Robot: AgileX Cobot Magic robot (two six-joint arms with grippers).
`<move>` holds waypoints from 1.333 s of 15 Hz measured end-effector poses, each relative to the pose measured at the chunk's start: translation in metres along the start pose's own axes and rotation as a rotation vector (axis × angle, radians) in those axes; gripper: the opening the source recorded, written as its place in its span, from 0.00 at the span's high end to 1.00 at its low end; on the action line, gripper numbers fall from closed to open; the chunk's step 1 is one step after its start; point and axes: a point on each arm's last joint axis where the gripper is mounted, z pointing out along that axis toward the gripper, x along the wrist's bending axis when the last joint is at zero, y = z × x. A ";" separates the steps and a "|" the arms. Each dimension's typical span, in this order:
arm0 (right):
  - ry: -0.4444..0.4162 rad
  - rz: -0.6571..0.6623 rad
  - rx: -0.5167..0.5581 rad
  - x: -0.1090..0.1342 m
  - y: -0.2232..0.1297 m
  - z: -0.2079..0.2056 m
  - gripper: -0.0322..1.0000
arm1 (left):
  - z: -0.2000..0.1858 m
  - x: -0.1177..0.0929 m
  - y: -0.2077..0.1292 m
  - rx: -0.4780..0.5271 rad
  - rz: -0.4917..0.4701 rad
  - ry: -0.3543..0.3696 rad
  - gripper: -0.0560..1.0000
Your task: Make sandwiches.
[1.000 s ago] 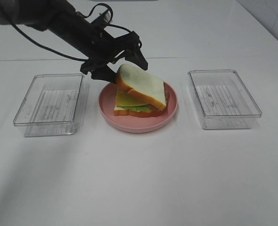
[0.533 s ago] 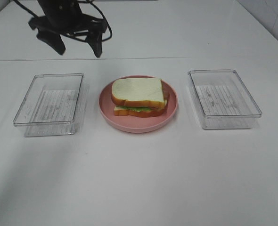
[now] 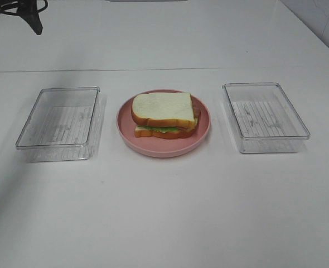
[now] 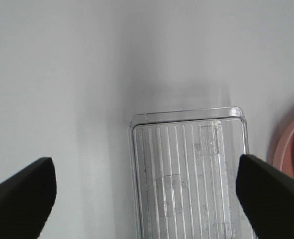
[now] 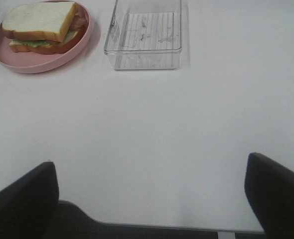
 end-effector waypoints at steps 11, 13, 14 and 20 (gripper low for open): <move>0.000 0.000 0.000 0.000 0.000 0.000 0.03 | -0.163 0.007 -0.250 0.057 0.047 0.073 0.10; 0.000 0.000 0.000 0.000 0.000 0.000 0.03 | -0.202 0.009 -0.319 -0.149 0.071 0.073 0.10; 0.000 0.000 0.000 0.000 0.000 0.000 0.03 | -0.206 0.010 -0.330 -0.183 0.076 0.075 0.10; 0.000 0.000 0.000 0.000 0.000 0.000 0.03 | -0.216 0.027 -0.450 -0.601 0.122 0.121 0.10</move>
